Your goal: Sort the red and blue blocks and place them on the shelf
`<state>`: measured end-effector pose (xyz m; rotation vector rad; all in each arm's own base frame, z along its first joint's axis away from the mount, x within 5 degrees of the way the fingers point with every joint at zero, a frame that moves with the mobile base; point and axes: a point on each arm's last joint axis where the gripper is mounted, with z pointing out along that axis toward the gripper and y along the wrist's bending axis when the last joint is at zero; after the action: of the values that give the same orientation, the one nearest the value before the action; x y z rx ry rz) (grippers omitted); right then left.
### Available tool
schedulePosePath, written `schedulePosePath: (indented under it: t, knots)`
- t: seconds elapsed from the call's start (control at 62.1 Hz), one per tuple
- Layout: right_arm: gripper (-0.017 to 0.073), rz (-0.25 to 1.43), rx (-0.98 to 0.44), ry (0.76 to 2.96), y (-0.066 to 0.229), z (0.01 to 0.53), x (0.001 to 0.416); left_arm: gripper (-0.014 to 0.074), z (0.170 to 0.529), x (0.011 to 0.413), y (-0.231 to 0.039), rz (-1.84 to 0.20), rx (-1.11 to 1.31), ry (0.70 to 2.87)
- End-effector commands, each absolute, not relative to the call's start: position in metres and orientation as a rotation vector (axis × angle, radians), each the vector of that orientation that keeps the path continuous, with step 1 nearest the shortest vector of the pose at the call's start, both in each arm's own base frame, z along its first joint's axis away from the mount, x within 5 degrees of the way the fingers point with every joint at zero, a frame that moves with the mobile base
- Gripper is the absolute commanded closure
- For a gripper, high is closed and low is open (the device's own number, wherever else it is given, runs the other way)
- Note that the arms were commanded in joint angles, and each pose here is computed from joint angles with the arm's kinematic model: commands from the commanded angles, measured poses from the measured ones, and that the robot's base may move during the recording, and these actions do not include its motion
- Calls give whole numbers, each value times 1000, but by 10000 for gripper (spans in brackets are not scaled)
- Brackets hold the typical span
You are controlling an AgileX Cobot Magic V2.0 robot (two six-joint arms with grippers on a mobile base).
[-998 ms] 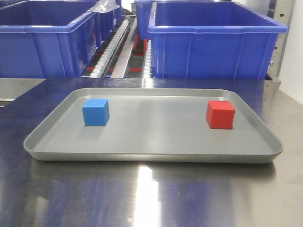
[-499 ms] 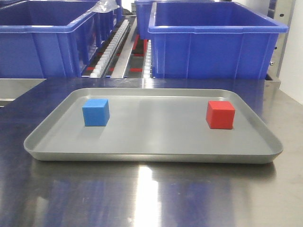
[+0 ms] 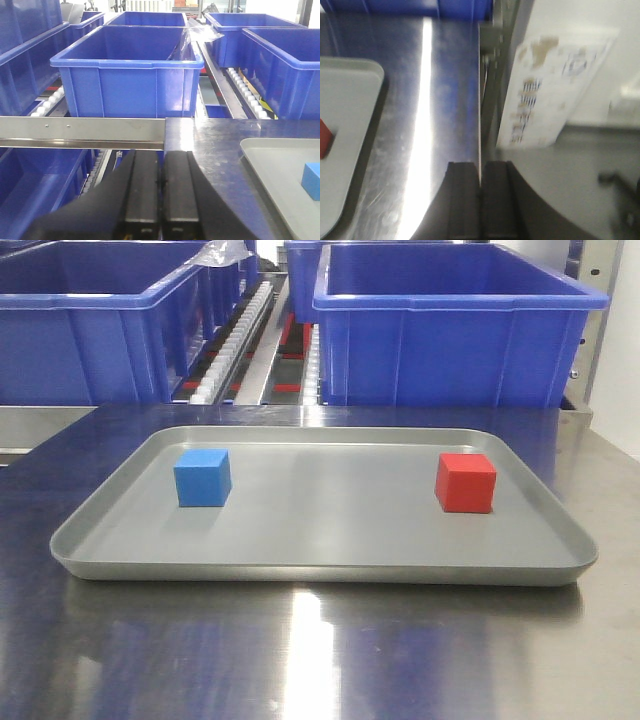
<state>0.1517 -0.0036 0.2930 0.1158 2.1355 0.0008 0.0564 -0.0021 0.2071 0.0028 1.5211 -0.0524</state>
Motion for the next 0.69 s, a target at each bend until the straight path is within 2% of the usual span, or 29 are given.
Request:
schedulePosePath:
  t: [0.0, 0.113, 0.467, 0.564, 0.676]
  knots:
    - [502, 47, 236, 2179, -5, 306, 172, 469, 208, 55, -1, -49, -12, 1440]
    - [502, 54, 320, 2322, -4, 302, 190, 469, 208, 55, -1, -49, -12, 1440]
    - [489, 80, 94, 2476, 42, 304, 245, 469, 208, 55, -1, -49, -12, 1440]
    - [394, 88, 48, 2519, 57, 303, 258, 469, 208, 55, -1, -49, -12, 1440]
    - [152, 112, 48, 2552, 74, 300, 271, 469, 208, 55, -1, -49, -12, 1440]
